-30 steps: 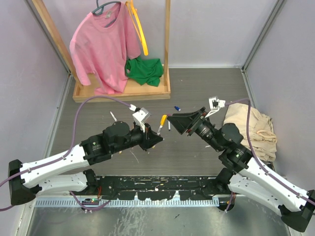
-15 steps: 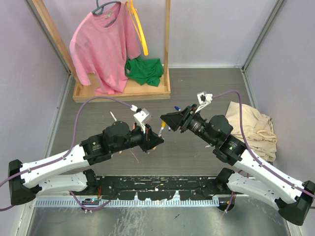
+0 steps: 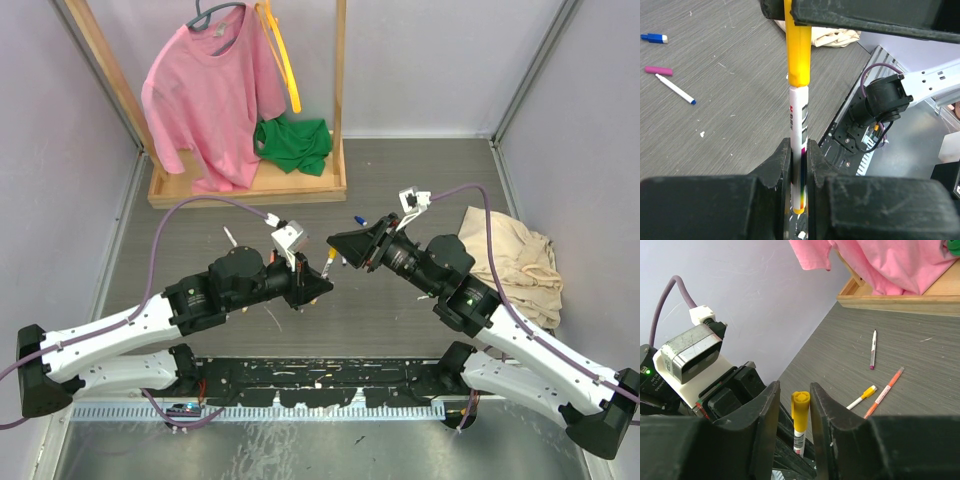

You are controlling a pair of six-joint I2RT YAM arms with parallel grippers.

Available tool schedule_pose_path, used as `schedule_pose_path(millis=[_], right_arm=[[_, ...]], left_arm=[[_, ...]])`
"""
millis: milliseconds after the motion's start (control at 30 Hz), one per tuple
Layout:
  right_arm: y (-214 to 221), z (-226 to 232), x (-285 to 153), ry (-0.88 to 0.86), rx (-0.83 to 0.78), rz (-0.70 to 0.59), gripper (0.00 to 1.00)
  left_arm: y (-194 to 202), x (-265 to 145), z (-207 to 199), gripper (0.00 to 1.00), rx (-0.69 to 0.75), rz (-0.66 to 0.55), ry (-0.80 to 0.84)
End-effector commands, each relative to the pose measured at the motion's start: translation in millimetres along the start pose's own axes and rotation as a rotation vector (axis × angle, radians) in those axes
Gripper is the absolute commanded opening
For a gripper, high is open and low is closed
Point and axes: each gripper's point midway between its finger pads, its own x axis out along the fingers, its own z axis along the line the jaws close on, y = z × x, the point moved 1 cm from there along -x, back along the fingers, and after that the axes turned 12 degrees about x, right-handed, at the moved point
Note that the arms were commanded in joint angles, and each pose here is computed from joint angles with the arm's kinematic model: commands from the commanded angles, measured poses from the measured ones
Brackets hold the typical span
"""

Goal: Insert the pens into the pen caps
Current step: Press the pen cap onto the pen.

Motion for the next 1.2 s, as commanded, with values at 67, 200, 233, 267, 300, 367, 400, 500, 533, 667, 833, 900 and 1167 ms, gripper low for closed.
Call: schedule_pose_path(millis=[67,200,233,267,300,367,400,500,533,667,833,900,1167], right_arm=[[-8,16,0,-0.069,-0.001,-0.027,0.26],[0,11,2,-0.058,-0.021,0.007,0.09],[3,9,3,-0.054,-0.031,0.026,0.06],[6,8,3,-0.050,-0.036,0.042,0.03],[8,6,3,-0.050,-0.037,0.050,0.00],[13,3,1,-0.045,-0.036,0.056,0.00],[16,2,0,-0.040,-0.041,0.059,0.00],[29,-3,-4,-0.009,-0.063,0.068,0.00],[35,-5,-4,0.006,-0.077,0.075,0.00],[64,-8,-7,0.045,-0.128,0.113,0.00],[99,-21,-16,0.097,-0.141,0.157,0.00],[119,-26,-20,0.120,-0.157,0.195,0.00],[175,-59,-44,0.224,-0.171,0.288,0.00]], left_arm=[[-37,-4,-9,0.00,0.005,-0.117,0.036],[-48,-6,-12,0.00,0.002,-0.137,0.040],[-52,-6,-13,0.00,-0.002,-0.146,0.041],[-59,-8,-14,0.00,-0.006,-0.160,0.044],[-67,-11,-16,0.00,-0.008,-0.178,0.045],[-80,-15,-17,0.00,-0.012,-0.209,0.039],[-87,-18,-17,0.00,-0.015,-0.227,0.033],[-107,-26,-19,0.00,-0.021,-0.275,0.030],[-114,-28,-21,0.00,-0.022,-0.287,0.032],[-135,-32,-28,0.00,-0.055,-0.346,0.058],[-155,-44,-29,0.00,-0.067,-0.405,0.051],[-161,-47,-29,0.00,-0.063,-0.418,0.052],[-176,-61,-31,0.00,-0.061,-0.465,0.049]])
